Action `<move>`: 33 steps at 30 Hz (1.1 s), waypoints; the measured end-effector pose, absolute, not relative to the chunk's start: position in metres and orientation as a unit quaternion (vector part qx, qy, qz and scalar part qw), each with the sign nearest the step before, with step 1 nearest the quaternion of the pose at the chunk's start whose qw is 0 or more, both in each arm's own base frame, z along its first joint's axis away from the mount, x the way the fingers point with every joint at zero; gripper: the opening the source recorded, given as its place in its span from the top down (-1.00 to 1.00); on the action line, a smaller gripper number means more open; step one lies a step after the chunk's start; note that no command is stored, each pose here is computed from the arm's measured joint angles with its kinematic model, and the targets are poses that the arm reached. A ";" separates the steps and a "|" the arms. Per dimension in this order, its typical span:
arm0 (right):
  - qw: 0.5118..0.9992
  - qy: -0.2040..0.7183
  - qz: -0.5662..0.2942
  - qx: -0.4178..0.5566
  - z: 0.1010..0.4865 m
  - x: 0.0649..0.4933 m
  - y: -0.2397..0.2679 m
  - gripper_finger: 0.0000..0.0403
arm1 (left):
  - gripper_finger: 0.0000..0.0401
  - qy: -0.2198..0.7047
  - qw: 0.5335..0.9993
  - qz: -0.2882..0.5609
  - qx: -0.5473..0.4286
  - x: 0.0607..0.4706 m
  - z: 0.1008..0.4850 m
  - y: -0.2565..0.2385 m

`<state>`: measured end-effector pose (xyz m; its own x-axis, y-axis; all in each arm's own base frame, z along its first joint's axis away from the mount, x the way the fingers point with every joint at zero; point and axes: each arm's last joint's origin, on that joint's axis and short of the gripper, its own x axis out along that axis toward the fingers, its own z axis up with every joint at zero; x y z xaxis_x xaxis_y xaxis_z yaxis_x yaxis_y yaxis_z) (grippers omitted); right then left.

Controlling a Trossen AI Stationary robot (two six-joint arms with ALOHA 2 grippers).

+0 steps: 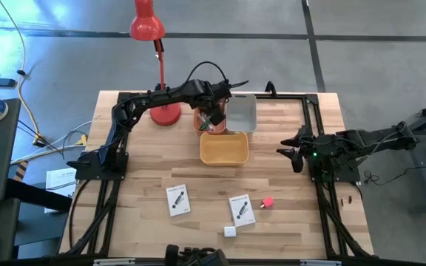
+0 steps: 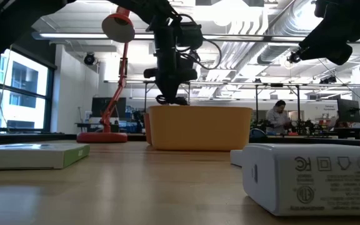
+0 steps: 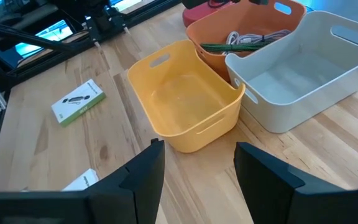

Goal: Pick and place items into bin
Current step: Put the black charger cable into the orange bin, then put the pink charger adapter into the gray bin

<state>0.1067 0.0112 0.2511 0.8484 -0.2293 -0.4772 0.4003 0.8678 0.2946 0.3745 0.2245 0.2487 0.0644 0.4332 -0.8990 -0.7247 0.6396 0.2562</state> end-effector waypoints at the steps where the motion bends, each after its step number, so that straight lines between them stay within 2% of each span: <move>1: 0.941 0.219 -0.168 0.195 0.251 0.107 0.011 0.09 | 0.68 0.552 0.717 0.405 -0.130 0.374 0.249 0.225; 8: 0.941 0.219 -0.168 0.195 0.251 0.107 0.011 0.09 | 0.36 0.561 0.722 0.390 -0.112 0.375 0.249 0.225; 13: 0.940 0.224 -0.169 0.194 0.250 0.106 0.011 0.09 | 0.27 0.569 0.739 0.345 -0.103 0.377 0.249 0.224; 19: 0.939 0.227 -0.170 0.193 0.249 0.106 0.011 0.09 | 0.26 0.573 0.790 0.210 -0.049 0.374 0.269 0.215; 25: 0.939 0.230 -0.167 0.193 0.249 0.106 0.011 0.09 | 0.25 0.564 0.822 0.073 0.030 0.372 0.298 0.180; 30: 0.938 0.243 -0.145 0.201 0.248 0.106 0.013 0.09 | 0.25 0.576 0.812 -0.043 0.078 0.370 0.315 0.127; 33: 0.935 0.246 -0.151 0.204 0.247 0.105 0.012 0.09 | 0.25 0.577 0.806 -0.084 0.106 0.373 0.322 0.090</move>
<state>0.1049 0.0122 0.2472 0.8329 -0.1821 -0.5226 0.3835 0.8708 0.3077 0.3728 0.0899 0.3216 0.3208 -0.0128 -0.9471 0.2581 0.9632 0.0744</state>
